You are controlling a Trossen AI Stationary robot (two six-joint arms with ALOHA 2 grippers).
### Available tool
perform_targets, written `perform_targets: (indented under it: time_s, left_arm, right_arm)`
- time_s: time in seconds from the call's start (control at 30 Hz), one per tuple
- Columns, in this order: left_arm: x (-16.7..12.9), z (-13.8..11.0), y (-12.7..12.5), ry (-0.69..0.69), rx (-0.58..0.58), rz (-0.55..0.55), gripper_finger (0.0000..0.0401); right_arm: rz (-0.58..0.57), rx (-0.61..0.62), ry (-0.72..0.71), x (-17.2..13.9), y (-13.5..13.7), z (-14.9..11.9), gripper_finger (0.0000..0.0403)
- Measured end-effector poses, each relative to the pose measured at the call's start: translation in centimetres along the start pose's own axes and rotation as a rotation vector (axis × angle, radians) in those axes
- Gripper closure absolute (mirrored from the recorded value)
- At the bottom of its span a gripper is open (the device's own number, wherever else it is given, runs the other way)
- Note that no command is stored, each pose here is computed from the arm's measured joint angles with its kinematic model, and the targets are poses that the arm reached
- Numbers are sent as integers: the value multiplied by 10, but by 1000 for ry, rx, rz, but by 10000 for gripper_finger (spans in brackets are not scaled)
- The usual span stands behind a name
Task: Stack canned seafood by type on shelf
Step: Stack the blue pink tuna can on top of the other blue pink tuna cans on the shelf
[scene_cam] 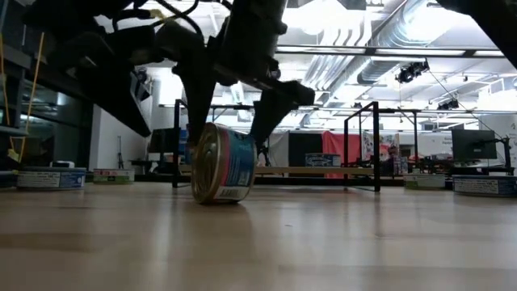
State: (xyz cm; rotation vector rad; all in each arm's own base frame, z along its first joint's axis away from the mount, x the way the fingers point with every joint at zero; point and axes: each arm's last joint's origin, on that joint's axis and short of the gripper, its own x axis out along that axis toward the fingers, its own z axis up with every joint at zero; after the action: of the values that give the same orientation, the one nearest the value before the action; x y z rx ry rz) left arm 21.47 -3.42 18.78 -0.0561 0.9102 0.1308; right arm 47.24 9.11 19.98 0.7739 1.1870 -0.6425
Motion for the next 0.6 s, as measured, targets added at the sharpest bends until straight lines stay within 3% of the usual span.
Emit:
perform_targets:
  time_s: [0.2,0.33,0.47,0.6]
  left_arm:
    - [0,0,0,0,-63,-8,401]
    - [-9,2,-2,-7,-134,-105,401]
    - [-41,7,4,-51,-144,-141,401]
    - [-86,12,19,-166,-188,-48,401]
  right_arm:
    - [-22,-14,23,19,5,-12,92]
    - [-21,-52,28,18,6,-14,138]
    - [-49,-125,14,5,1,-12,232]
    - [-118,-249,43,-15,-13,-6,236]
